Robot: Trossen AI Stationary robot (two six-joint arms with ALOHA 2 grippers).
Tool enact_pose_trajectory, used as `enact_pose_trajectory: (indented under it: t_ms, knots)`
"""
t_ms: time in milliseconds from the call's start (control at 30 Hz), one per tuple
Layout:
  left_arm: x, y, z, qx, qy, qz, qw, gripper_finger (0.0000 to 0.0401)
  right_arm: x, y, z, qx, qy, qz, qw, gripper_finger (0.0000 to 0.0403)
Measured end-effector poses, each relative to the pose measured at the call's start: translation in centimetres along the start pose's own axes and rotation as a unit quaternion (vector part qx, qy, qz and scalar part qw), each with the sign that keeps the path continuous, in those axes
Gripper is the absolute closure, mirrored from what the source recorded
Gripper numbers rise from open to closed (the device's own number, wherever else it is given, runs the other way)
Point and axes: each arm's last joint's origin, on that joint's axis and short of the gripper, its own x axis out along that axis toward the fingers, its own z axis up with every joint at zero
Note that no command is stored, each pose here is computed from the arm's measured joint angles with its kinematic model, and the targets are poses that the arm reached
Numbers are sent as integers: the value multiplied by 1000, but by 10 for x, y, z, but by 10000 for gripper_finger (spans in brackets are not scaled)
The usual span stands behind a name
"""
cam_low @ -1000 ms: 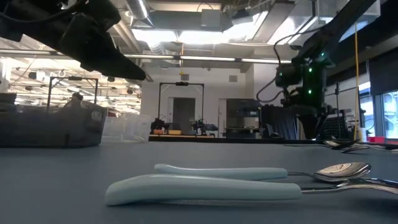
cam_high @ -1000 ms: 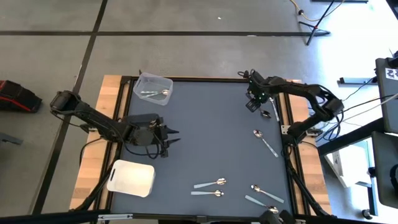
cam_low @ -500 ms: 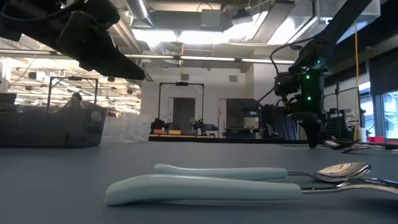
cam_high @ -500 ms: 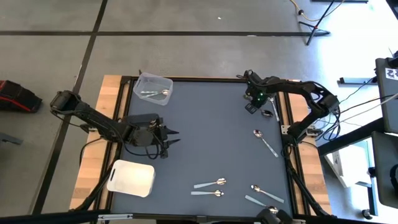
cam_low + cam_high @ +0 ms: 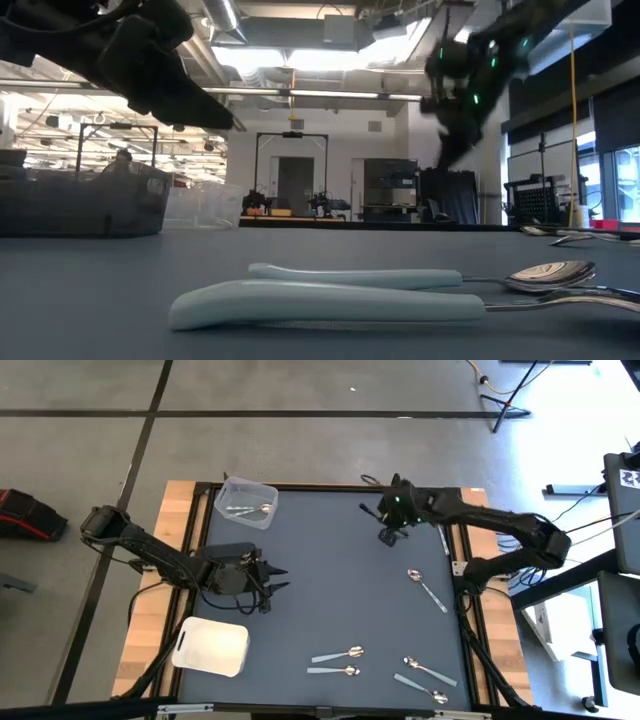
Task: Sort silverware by color (type)
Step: Put the black spoon into the black bin
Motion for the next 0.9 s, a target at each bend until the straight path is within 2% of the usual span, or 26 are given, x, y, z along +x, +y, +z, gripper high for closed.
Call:
enact_pose_trajectory:
  t_ms: [167,367,567,700,800,900]
  knots:
    - [5,9,3,-1,0,25,1000,254,-19,44,21,-69,-123,56,989,401]
    - [12,19,17,-15,-10,28,999,254,-18,84,38,-140,-215,94,962,401]
    - [25,29,30,-8,-21,29,999,254,-16,111,55,-201,-328,200,901,402]
    - [40,32,34,-2,-33,6,999,254,-1,125,60,-238,-359,218,876,402]
    - [51,33,40,8,-39,-10,999,254,15,134,61,-252,-366,232,865,402]
    - [61,34,50,16,-54,-17,998,254,28,138,60,-258,-368,233,862,402]
